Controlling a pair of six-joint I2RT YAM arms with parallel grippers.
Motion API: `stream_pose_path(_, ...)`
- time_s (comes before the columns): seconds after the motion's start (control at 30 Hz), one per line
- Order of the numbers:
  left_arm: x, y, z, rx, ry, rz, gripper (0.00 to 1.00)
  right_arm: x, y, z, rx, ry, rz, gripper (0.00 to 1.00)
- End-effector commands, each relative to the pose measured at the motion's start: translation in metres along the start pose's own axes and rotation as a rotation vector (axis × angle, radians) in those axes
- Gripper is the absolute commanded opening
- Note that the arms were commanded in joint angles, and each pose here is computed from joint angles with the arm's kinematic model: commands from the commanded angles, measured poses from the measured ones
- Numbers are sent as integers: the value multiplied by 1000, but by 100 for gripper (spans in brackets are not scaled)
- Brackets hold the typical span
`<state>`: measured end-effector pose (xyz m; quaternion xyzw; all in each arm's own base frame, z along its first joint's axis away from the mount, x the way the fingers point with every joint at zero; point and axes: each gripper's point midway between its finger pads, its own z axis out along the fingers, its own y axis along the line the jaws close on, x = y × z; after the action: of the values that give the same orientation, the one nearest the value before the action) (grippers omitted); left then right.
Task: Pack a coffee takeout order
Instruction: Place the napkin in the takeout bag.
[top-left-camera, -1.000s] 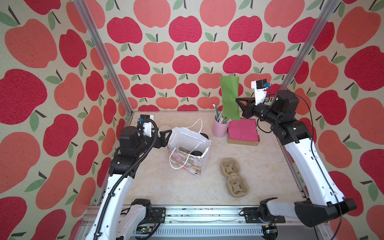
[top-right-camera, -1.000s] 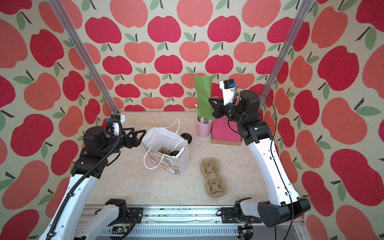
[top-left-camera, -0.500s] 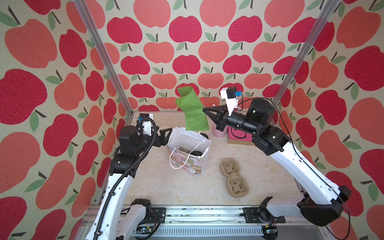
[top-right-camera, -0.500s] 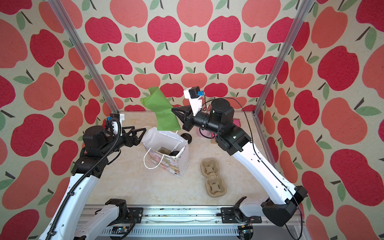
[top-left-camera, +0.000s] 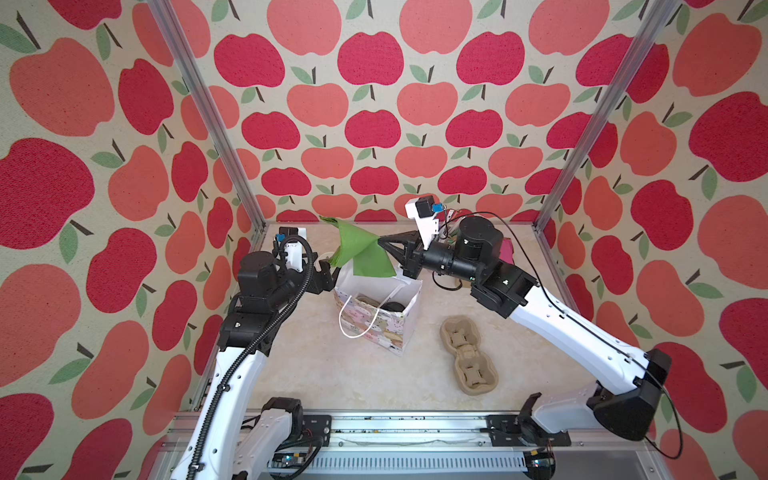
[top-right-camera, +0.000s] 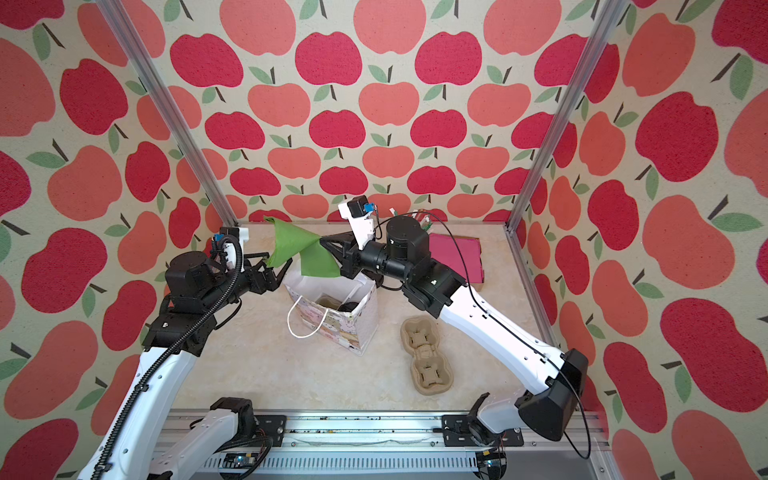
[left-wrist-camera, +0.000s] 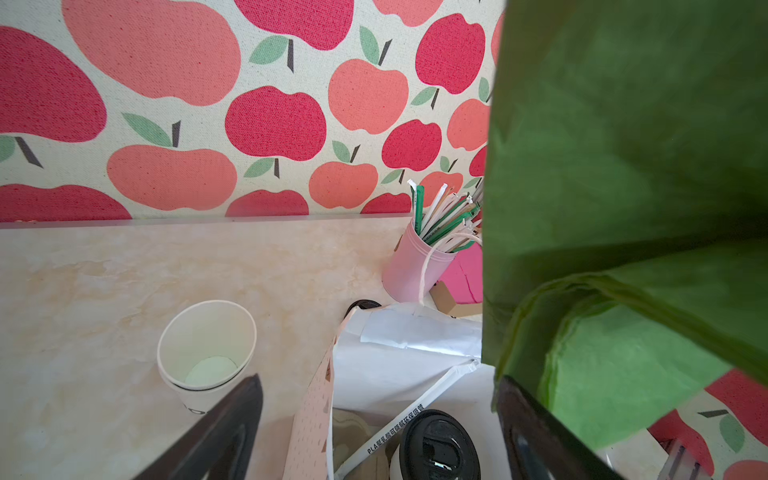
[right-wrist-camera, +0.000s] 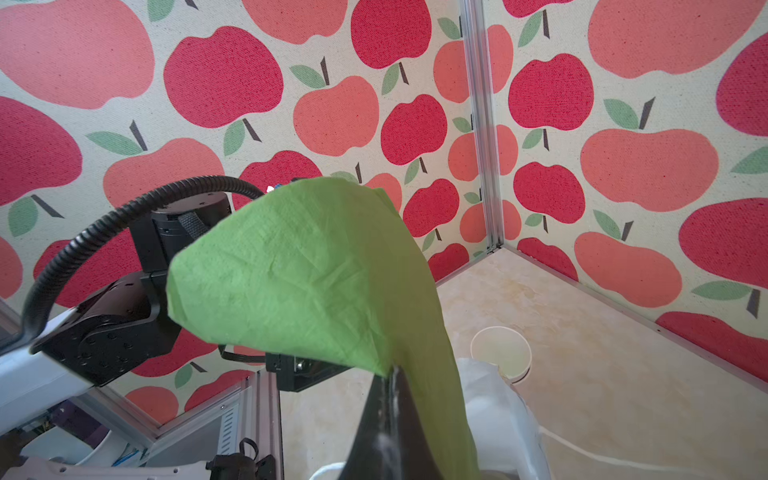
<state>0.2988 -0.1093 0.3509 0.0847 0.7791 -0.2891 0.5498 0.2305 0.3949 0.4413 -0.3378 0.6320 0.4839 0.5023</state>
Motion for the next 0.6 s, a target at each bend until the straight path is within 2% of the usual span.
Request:
stream_pose_path(0.0, -9, -5, -6, 4, -25, 11, 90, 2, -2, 6, 3, -26, 29, 0)
stream_pose_path(0.57, -7, -3, -7, -9, -25, 14, 90, 46, -19, 18, 20, 24, 132, 0)
